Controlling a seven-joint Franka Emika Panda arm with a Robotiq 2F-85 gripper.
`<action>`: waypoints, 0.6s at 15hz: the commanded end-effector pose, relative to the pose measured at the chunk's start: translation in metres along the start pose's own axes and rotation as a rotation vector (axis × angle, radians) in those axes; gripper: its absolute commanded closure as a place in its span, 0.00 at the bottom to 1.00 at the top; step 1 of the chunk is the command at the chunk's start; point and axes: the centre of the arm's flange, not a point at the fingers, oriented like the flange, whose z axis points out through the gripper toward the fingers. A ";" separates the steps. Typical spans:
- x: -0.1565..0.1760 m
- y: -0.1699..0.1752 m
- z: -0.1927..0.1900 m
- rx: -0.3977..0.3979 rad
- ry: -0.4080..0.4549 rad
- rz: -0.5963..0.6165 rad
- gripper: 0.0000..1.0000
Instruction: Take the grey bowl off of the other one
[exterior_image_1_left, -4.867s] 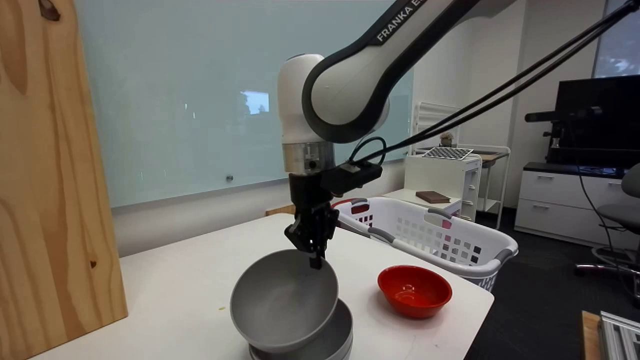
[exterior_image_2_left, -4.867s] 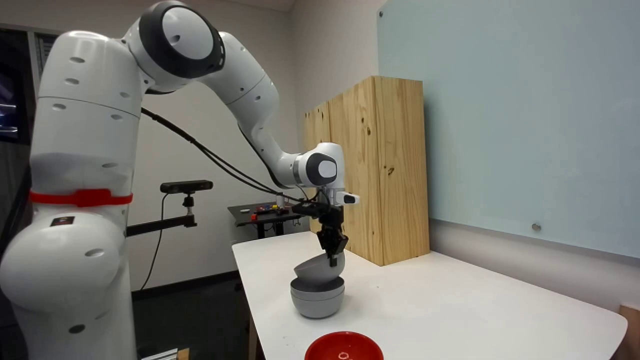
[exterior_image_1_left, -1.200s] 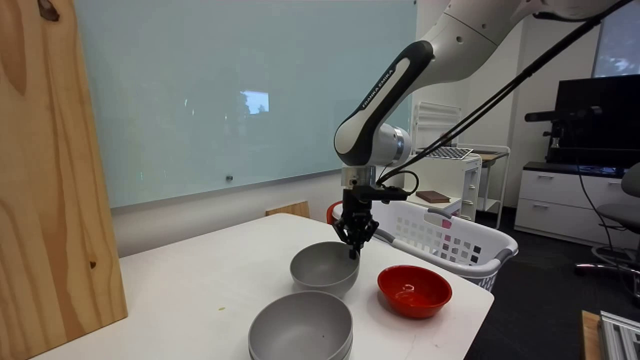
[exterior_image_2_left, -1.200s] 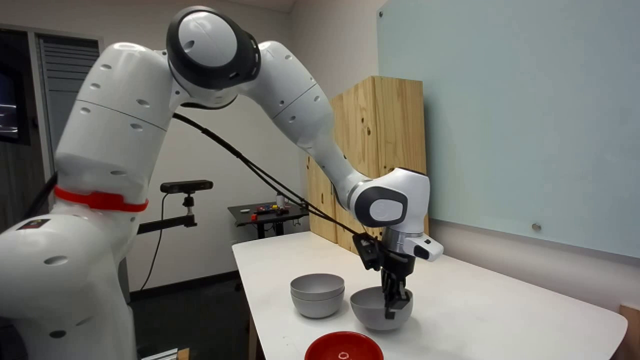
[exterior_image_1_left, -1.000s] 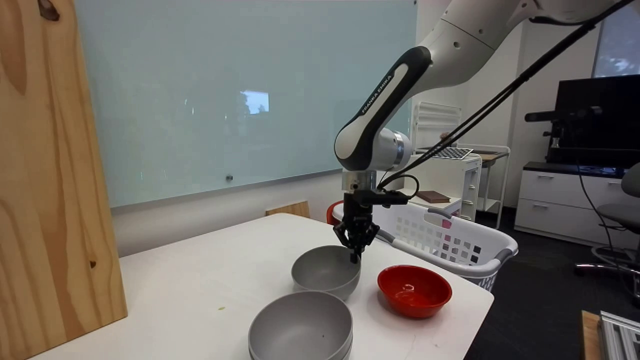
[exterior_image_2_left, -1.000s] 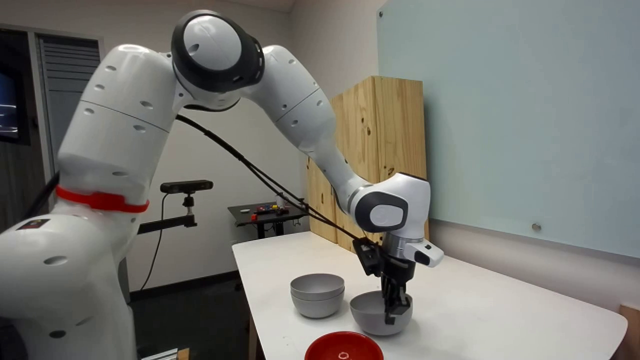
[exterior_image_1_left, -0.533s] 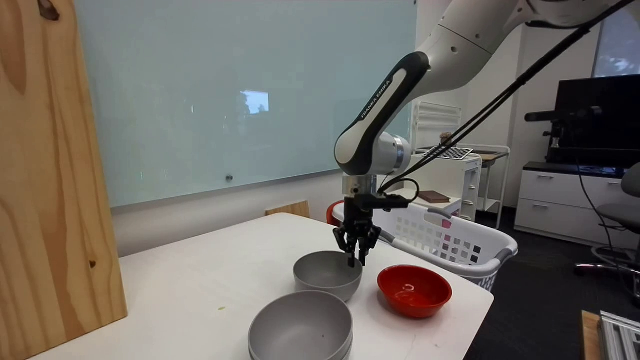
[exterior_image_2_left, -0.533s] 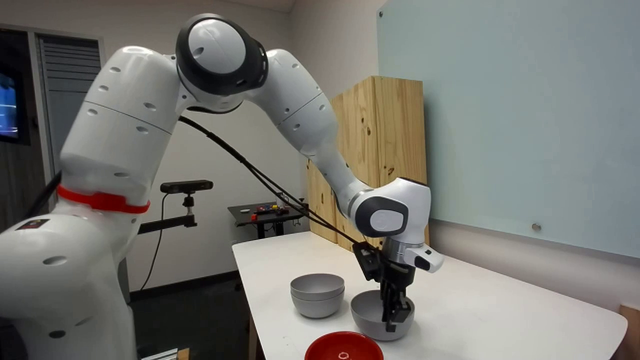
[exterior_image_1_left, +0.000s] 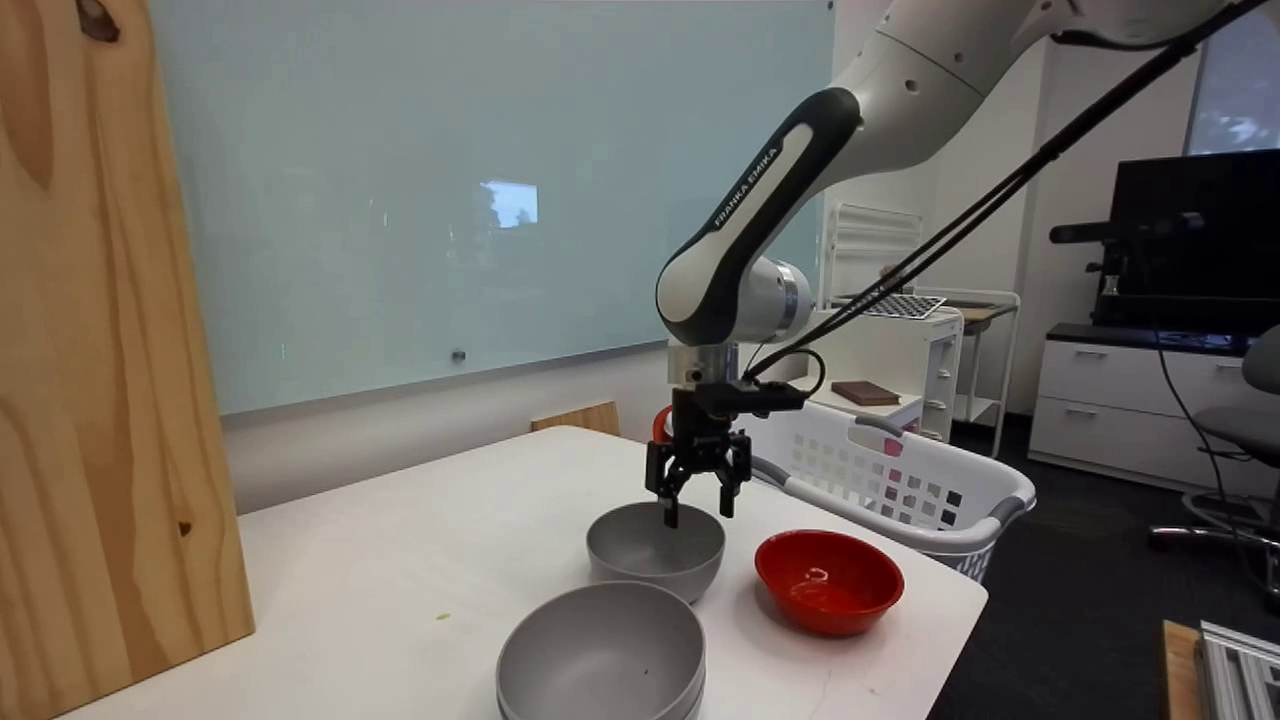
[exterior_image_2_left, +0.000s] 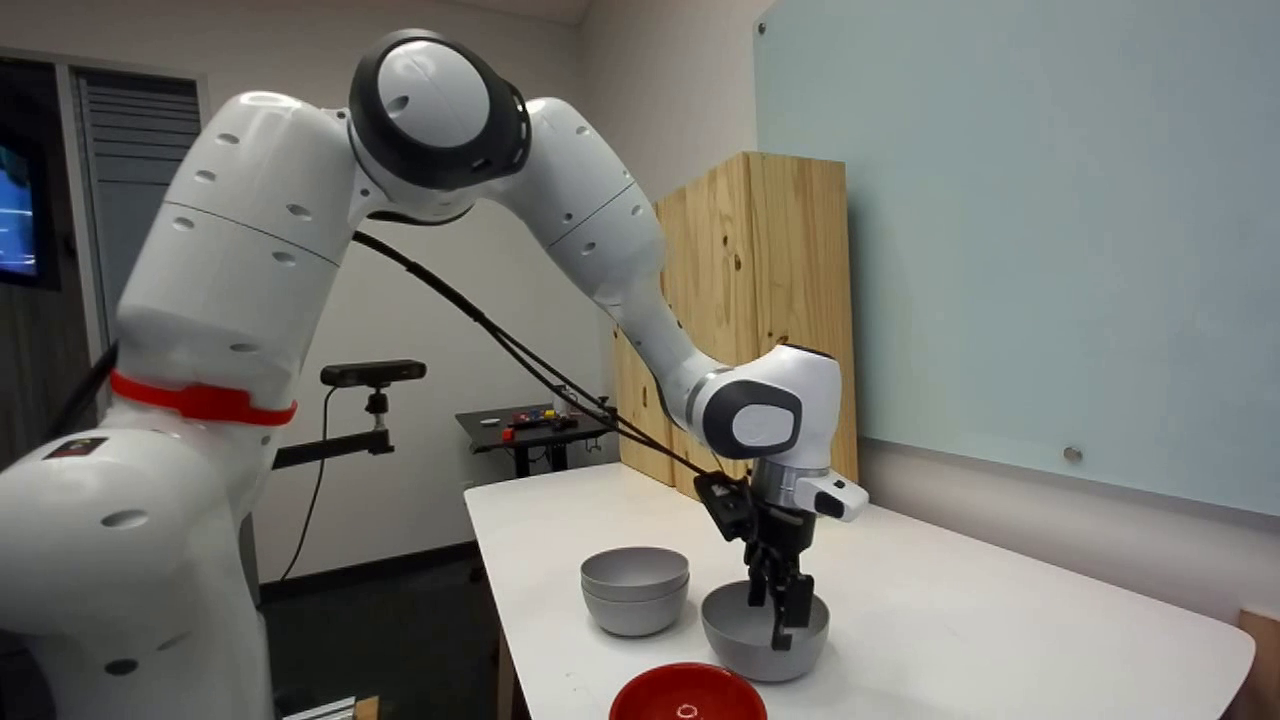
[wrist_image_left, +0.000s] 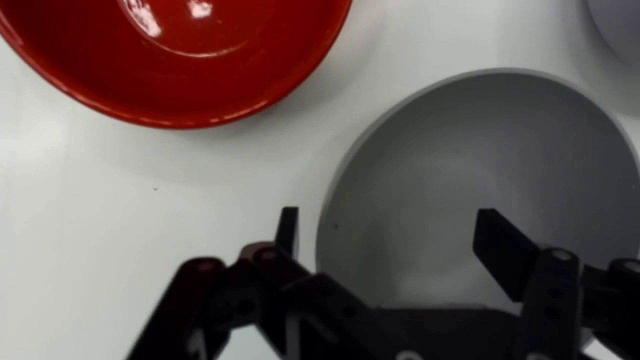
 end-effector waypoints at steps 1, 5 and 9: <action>-0.011 -0.030 -0.027 -0.059 0.008 -0.015 0.00; -0.029 -0.068 -0.068 -0.184 0.041 -0.061 0.00; -0.051 -0.096 -0.094 -0.167 0.053 -0.138 0.00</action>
